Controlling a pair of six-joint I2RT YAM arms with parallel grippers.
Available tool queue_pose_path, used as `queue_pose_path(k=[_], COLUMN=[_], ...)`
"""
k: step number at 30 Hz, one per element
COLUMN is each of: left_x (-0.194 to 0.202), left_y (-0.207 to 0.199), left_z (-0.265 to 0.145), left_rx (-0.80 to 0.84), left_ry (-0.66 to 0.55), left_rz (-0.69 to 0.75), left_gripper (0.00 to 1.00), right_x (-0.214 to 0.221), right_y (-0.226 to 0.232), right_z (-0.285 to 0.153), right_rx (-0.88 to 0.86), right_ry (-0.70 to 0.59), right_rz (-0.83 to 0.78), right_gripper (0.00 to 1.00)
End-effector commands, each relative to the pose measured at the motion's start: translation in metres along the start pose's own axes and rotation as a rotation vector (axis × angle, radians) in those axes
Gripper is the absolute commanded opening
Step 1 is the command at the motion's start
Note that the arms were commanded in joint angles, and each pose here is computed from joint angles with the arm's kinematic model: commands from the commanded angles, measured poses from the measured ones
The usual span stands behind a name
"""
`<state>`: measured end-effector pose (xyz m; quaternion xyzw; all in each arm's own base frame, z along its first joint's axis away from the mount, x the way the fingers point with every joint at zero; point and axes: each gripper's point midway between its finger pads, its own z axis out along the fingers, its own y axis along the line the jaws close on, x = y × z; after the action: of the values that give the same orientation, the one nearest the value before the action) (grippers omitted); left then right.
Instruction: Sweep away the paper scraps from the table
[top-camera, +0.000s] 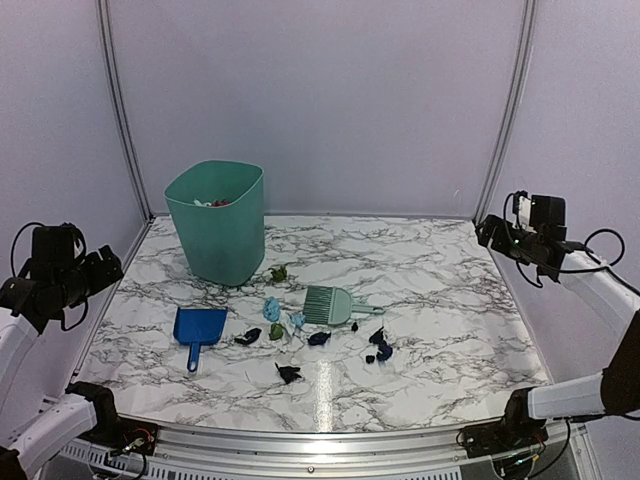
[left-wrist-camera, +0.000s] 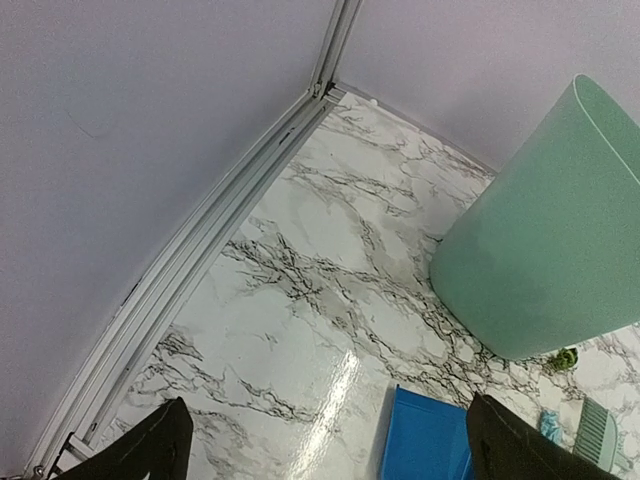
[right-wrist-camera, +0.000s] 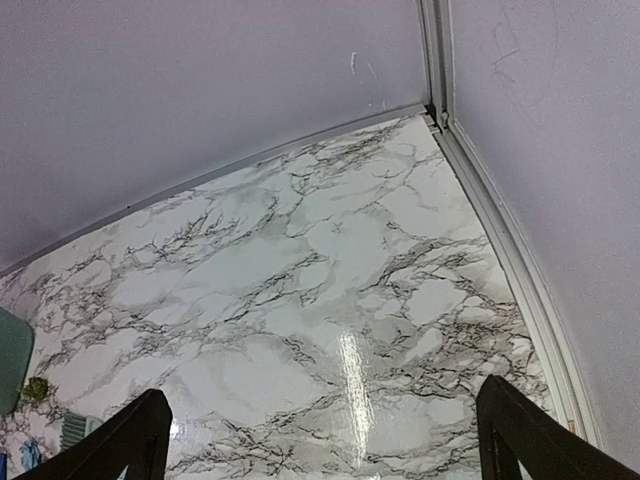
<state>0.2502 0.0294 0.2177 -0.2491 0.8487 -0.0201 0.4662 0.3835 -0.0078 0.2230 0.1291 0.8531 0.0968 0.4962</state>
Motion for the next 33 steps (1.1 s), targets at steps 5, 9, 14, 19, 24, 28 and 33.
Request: queue_pose_path(k=[5, 9, 14, 19, 24, 28, 33], left_x=[0.019, 0.025, 0.033, 0.044, 0.063, 0.088, 0.111], left_y=[-0.013, -0.022, -0.033, -0.042, -0.056, -0.060, -0.065], left_z=[0.003, 0.004, 0.006, 0.009, 0.011, 0.009, 0.009], left_rx=[0.057, 0.091, 0.126, 0.141, 0.156, 0.149, 0.139], left_ry=[0.063, 0.088, 0.124, 0.161, 0.272, 0.390, 0.451], left_rz=[0.045, 0.067, 0.099, 0.135, 0.154, 0.149, 0.193], left_gripper=[0.99, 0.99, 0.97, 0.92, 0.85, 0.80, 0.78], right_x=[0.008, 0.013, 0.020, 0.032, 0.038, 0.041, 0.053], right_y=[0.015, 0.027, 0.060, 0.086, 0.110, 0.126, 0.148], right_z=[-0.018, -0.025, -0.030, -0.029, -0.029, -0.029, -0.025], right_rx=[-0.039, -0.076, -0.187, -0.237, -0.241, -0.257, -0.278], right_ry=[0.054, 0.052, 0.062, 0.102, 0.122, 0.139, 0.164], right_rz=[0.025, -0.021, -0.087, -0.127, -0.138, -0.120, -0.146], right_gripper=[0.99, 0.99, 0.99, 0.99, 0.99, 0.99, 0.98])
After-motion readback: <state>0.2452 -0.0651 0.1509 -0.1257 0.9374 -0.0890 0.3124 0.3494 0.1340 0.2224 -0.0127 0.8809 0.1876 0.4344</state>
